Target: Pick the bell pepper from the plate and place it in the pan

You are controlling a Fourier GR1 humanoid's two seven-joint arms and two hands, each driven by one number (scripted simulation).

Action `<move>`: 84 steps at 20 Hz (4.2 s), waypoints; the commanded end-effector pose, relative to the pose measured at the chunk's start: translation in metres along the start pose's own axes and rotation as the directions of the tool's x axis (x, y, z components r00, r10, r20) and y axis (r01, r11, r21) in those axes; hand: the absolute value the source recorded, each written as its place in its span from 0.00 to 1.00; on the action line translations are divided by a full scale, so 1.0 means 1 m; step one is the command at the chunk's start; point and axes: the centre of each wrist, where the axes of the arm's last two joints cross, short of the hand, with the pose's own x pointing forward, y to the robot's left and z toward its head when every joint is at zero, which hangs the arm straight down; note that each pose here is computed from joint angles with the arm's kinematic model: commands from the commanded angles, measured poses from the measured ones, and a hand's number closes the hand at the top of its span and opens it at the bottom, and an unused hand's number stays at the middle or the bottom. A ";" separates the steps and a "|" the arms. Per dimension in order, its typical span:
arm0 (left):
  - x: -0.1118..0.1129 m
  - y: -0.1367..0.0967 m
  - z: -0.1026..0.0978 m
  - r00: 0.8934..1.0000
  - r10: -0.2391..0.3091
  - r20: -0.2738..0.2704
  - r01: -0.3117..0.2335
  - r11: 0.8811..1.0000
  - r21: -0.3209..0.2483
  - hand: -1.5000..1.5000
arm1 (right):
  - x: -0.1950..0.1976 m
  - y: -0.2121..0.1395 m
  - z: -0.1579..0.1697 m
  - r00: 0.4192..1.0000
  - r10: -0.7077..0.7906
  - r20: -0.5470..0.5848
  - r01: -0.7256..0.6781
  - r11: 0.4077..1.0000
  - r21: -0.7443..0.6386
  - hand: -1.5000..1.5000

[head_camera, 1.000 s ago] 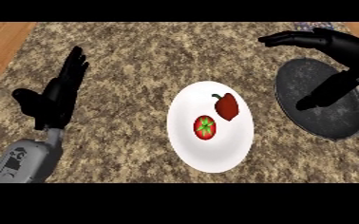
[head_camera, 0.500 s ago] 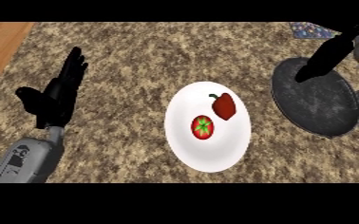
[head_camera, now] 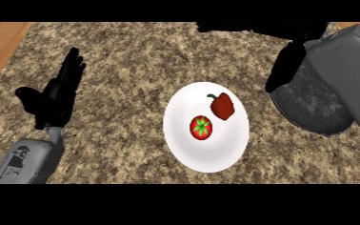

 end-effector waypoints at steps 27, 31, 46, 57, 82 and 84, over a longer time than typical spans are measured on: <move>0.002 0.027 -0.002 1.000 -0.011 0.004 0.011 1.000 0.007 0.50 | -0.022 0.096 -0.039 0.987 0.067 -0.147 -0.029 0.968 0.249 0.00; 0.002 -0.019 0.005 1.000 0.005 -0.007 -0.005 1.000 -0.004 0.50 | -0.013 0.102 -0.058 0.984 0.113 -0.138 -0.068 0.952 0.297 0.00; -0.001 0.002 0.000 1.000 0.000 0.000 0.000 1.000 0.007 0.50 | -0.019 0.143 -0.059 0.919 0.344 -0.194 -0.240 0.877 0.417 0.00; 0.008 0.007 -0.008 1.000 -0.005 0.004 0.005 1.000 -0.007 0.50 | -0.045 0.171 -0.068 0.914 0.353 -0.202 -0.232 0.861 0.453 0.00; -0.003 0.010 0.006 0.999 -0.003 -0.035 0.005 0.999 0.049 0.50 | -0.023 0.244 -0.062 0.925 0.249 -0.287 -0.103 0.891 0.441 1.00; -0.018 0.027 0.017 0.997 -0.010 -0.078 0.017 0.996 0.091 0.50 | -0.022 0.283 -0.045 0.907 0.130 -0.400 0.027 0.931 0.364 1.00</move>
